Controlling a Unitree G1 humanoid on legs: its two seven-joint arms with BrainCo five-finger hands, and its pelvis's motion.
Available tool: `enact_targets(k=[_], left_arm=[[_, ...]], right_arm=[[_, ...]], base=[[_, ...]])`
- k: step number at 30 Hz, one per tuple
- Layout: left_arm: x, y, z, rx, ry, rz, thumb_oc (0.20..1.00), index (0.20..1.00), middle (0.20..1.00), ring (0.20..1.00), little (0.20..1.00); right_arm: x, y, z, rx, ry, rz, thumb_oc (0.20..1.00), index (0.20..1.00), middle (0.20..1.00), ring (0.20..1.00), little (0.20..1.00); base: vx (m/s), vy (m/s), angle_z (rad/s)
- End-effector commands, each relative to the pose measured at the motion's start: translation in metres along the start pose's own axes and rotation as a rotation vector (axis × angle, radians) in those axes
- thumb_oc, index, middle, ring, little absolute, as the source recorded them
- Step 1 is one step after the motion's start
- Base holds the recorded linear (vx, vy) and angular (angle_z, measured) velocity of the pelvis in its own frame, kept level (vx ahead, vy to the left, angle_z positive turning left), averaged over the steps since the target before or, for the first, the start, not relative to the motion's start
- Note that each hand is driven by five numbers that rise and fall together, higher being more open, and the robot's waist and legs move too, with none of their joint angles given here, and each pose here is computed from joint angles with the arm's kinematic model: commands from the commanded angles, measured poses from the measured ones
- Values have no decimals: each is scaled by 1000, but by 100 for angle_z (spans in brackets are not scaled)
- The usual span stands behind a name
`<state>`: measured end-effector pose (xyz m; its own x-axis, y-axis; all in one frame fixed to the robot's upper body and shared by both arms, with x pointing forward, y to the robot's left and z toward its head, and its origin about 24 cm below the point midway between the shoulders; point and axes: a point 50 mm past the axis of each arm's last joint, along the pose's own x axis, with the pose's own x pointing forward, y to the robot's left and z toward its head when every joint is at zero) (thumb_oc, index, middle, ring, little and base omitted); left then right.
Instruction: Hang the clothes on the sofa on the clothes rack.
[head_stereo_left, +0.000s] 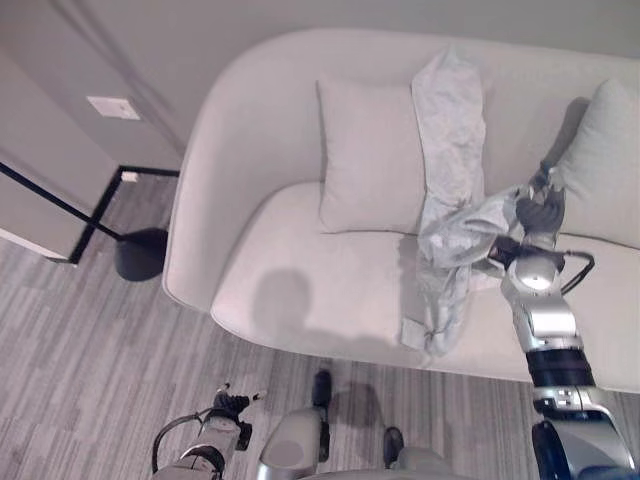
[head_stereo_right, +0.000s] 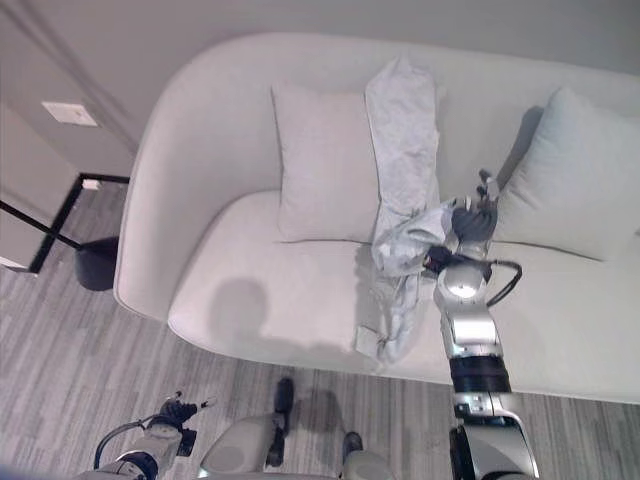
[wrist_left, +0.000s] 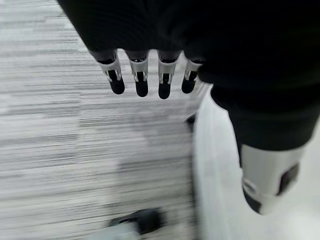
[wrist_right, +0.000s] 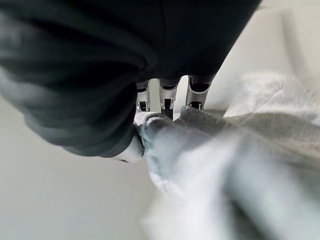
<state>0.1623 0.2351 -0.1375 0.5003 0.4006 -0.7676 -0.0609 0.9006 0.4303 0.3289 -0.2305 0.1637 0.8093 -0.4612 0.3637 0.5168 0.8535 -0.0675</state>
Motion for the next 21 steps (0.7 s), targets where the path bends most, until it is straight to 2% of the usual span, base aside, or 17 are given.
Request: enact_targets(k=[1,5,6,8,9,11,13,18,19,20,21], left_arm=[[1,5,26,-44,-103,35,1000,1000,1000,1000,1000],[-1,11,56,-46,-229,60,1000,1000,1000,1000,1000],[-7,23,91,-35,-380,104,1000,1000,1000,1000,1000],[-7,23,92,-40,-382,104,1000,1000,1000,1000,1000],[-12,33,112,-22,-470,139,1000,1000,1000,1000,1000],[-17,41,129,-20,-535,176,1000,1000,1000,1000,1000],[-21,50,148,18,-596,238,1000,1000,1000,1000,1000],[-21,50,151,10,-601,240,1000,1000,1000,1000,1000],[-25,47,174,78,-647,284,1000,1000,1000,1000,1000],[-28,38,191,106,-682,266,1000,1000,1000,1000,1000],[-28,38,191,106,-682,266,1000,1000,1000,1000,1000]], right_arm=[[26,-3,72,-4,-301,-72,200,200,200,200,200],[43,11,111,17,-396,-76,200,200,200,200,200],[59,23,154,23,-479,-71,200,200,200,200,200],[61,24,156,26,-485,-69,200,200,200,200,200],[71,31,197,37,-553,-64,200,200,200,200,200],[75,41,237,37,-624,-40,200,200,200,200,200],[66,61,281,85,-689,19,200,200,200,200,200],[66,62,286,88,-698,21,200,200,200,200,200],[37,96,327,165,-775,153,200,200,200,200,200],[22,105,348,189,-831,199,200,200,200,200,200],[22,105,348,189,-831,199,200,200,200,200,200]], base=[[43,15,3],[20,28,1],[8,34,1],[-5,19,1],[0,31,2],[21,16,0],[23,9,-2],[13,-6,-1],[56,-48,0],[56,-47,2],[0,0,0]])
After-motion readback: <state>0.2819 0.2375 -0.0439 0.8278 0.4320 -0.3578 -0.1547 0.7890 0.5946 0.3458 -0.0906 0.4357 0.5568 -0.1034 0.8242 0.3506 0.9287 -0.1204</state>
